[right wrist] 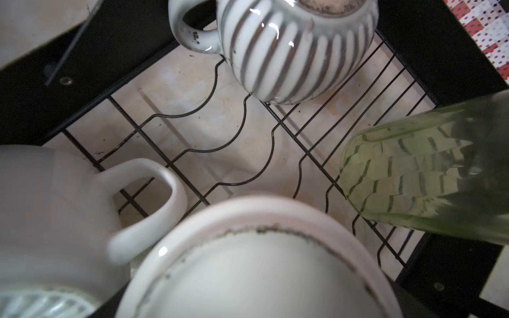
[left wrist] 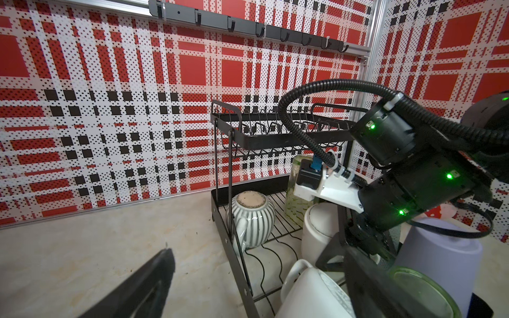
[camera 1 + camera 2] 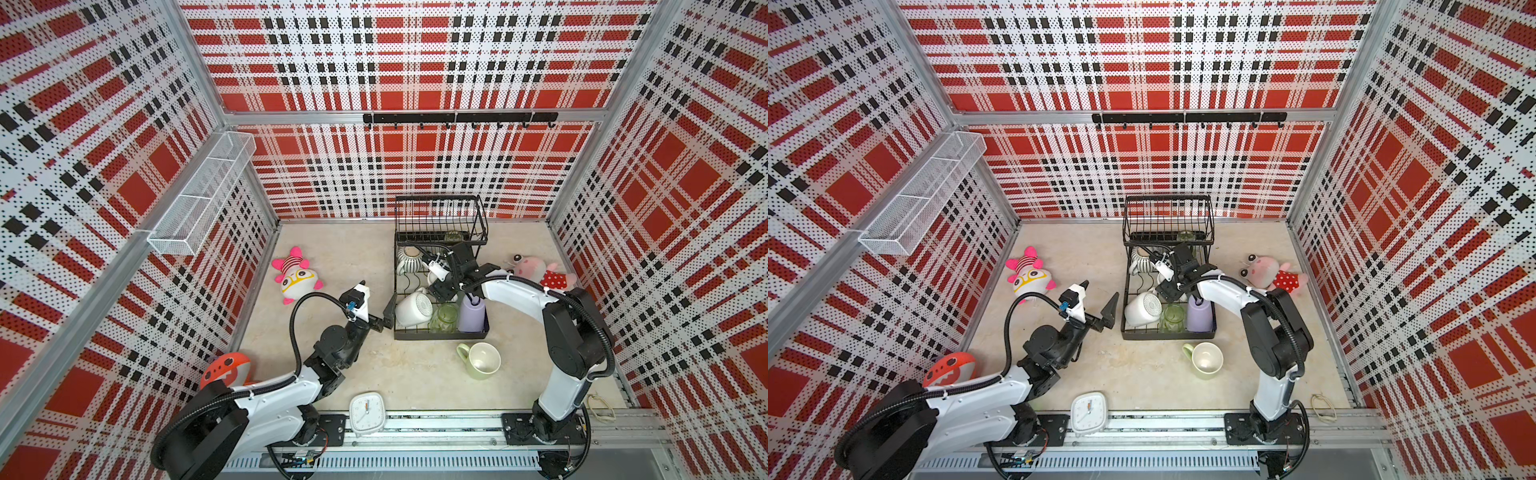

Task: Load cups into a dish rack
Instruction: Place the cup upside down at the dish rack.

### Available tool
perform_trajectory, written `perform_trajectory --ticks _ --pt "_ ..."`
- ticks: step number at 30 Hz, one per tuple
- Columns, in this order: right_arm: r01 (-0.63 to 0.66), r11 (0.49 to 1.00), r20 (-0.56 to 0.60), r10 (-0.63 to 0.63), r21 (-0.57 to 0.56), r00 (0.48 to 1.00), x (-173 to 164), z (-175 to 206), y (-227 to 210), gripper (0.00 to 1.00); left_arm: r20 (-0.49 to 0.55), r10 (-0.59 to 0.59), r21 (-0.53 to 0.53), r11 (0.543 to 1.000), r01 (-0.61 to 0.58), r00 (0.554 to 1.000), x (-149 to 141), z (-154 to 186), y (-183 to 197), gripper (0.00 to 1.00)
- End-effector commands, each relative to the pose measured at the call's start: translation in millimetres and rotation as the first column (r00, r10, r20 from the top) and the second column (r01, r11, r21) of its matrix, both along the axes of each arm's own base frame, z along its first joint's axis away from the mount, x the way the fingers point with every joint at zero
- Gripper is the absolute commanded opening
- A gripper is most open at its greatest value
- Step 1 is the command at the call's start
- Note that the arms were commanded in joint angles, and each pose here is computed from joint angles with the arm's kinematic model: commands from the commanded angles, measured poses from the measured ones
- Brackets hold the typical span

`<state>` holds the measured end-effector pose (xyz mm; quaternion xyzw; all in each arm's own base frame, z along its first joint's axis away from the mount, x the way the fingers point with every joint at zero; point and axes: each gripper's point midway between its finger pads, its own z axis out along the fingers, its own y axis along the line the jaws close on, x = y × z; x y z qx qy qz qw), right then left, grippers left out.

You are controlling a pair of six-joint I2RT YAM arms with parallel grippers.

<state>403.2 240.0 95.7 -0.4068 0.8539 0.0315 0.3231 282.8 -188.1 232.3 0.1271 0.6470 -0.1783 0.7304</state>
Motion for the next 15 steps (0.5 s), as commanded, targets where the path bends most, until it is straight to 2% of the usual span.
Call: perform_trajectory --ticks 1,9,15 --pt "-0.003 1.000 0.053 0.003 -0.004 0.999 8.7 9.8 0.1 0.64 0.005 -0.004 -0.018 1.000 0.004 1.000 -0.1 5.7 0.9 0.98" --pt "-0.002 1.000 0.059 0.002 0.010 0.998 8.9 18.1 1.6 0.74 0.002 0.001 -0.016 1.000 -0.001 1.000 -1.2 4.8 3.2 0.98" --pt "-0.008 1.000 0.042 0.008 0.008 0.999 7.0 13.7 2.2 0.77 -0.006 0.008 -0.011 1.000 -0.008 1.000 -1.0 2.0 4.5 0.98"
